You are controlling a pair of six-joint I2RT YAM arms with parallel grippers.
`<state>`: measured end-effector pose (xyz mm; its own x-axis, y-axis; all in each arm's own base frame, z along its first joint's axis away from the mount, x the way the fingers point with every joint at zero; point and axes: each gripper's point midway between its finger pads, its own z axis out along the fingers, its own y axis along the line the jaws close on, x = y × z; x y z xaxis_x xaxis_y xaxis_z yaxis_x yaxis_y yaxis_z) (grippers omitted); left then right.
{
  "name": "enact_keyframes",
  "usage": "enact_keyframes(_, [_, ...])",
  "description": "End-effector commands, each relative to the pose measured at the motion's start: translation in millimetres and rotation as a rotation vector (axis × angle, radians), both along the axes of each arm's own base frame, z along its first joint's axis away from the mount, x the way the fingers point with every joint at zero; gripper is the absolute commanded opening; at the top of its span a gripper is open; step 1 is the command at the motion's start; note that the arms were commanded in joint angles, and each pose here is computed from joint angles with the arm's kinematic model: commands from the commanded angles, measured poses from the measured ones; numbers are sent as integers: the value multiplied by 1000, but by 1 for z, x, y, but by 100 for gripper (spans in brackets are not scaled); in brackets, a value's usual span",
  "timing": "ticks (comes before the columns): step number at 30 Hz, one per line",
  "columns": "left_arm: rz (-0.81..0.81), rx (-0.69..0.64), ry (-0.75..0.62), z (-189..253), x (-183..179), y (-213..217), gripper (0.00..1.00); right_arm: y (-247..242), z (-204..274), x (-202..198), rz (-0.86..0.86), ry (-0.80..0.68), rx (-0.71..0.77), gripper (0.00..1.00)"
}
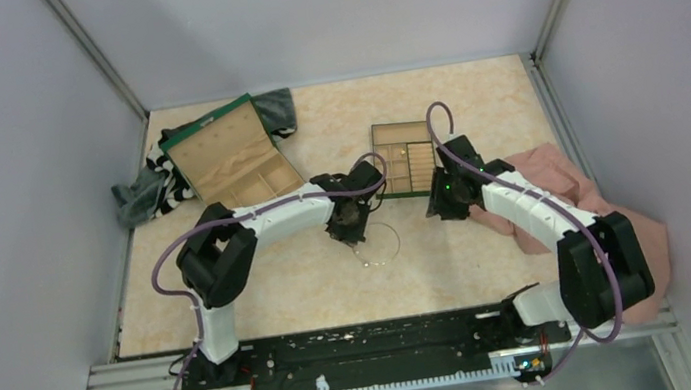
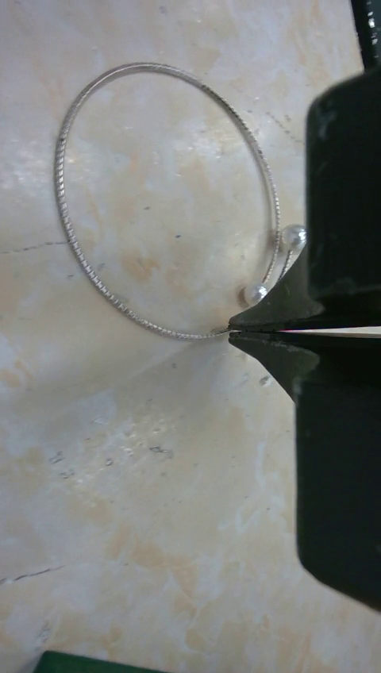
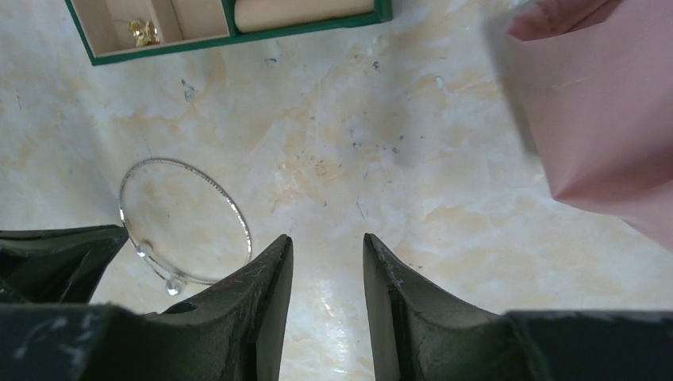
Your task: Organize the mixed jewelry
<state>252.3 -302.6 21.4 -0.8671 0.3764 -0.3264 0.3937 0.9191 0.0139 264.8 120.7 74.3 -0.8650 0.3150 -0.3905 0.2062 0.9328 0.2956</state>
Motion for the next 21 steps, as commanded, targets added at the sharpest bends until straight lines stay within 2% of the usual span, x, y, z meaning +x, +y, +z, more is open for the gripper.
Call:
enact_keyframes(1, [6,-52,58,32,-21,4,5,15,-1,2,70,-6,5,38])
enact_keyframes(5, [37,-90,7,54,-5,-2,13,20,-2,5,84,-11,11,38])
enact_keyframes(7, [51,-111,-25,57,6,-7,29,20,-2,7,85,-14,10,38])
enact_keyframes(10, [48,-115,-54,49,19,-16,41,20,-4,7,90,-11,7,39])
enact_keyframes(13, [67,-46,-26,33,22,-13,50,21,-4,8,94,-7,9,39])
enact_keyframes(21, [93,11,71,5,1,2,48,20,-4,7,97,-13,2,39])
